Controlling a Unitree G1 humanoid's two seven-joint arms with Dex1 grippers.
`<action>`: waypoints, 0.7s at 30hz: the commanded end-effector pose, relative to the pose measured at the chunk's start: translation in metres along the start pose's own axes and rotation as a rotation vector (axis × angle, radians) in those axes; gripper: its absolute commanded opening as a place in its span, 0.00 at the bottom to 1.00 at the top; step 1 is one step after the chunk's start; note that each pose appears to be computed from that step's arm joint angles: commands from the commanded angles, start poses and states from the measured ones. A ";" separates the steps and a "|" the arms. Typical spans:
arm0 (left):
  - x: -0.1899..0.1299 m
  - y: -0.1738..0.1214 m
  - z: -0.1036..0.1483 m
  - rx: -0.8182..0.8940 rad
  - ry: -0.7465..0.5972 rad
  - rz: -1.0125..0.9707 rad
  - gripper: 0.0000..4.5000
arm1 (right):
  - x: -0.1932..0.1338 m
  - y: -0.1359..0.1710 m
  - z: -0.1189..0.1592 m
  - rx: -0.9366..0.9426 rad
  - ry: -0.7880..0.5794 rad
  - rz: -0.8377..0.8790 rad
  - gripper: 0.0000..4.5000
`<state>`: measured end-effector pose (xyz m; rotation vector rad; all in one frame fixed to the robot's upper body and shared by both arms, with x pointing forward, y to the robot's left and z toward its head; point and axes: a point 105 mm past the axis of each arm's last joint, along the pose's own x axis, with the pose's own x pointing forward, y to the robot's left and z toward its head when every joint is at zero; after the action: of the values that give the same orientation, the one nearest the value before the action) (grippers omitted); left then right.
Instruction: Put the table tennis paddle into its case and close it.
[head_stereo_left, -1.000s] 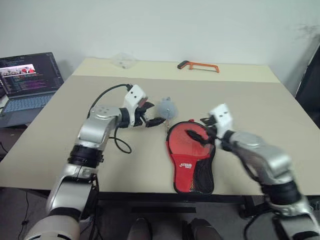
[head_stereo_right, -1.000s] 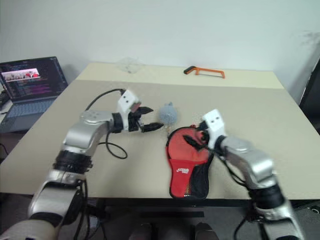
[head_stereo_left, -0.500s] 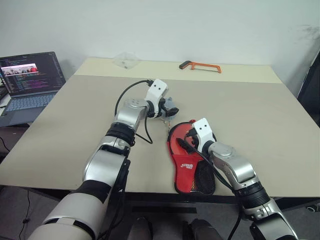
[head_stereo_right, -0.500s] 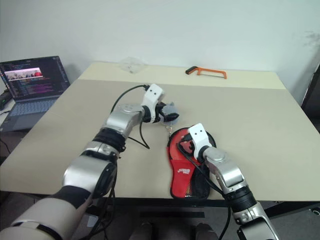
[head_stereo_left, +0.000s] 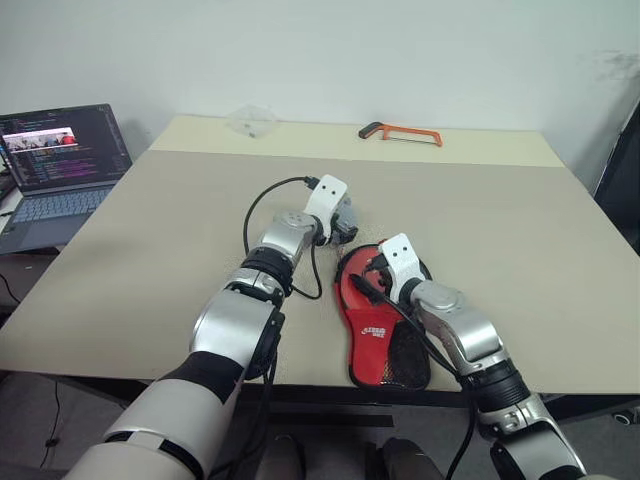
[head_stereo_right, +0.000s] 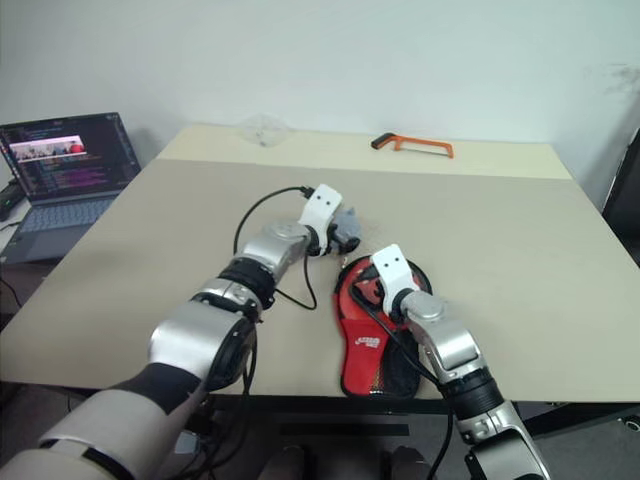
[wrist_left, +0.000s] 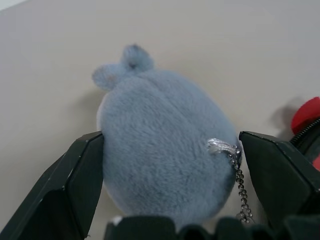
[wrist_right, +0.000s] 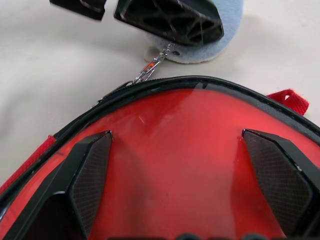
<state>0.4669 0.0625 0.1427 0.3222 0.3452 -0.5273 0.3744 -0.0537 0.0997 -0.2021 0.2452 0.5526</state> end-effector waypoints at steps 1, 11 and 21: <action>0.002 -0.001 0.002 -0.018 -0.010 0.020 1.00 | 0.002 -0.007 -0.023 0.011 0.096 -0.042 1.00; 0.004 0.001 -0.005 0.006 -0.006 0.079 0.42 | 0.005 -0.001 -0.027 0.011 0.138 -0.027 1.00; 0.004 0.009 0.005 0.213 -0.030 0.185 0.07 | -0.003 0.015 -0.043 -0.001 0.208 0.054 1.00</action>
<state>0.4716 0.0653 0.1350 0.4745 0.2903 -0.4157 0.3676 -0.0451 0.0950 -0.2180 0.2981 0.5897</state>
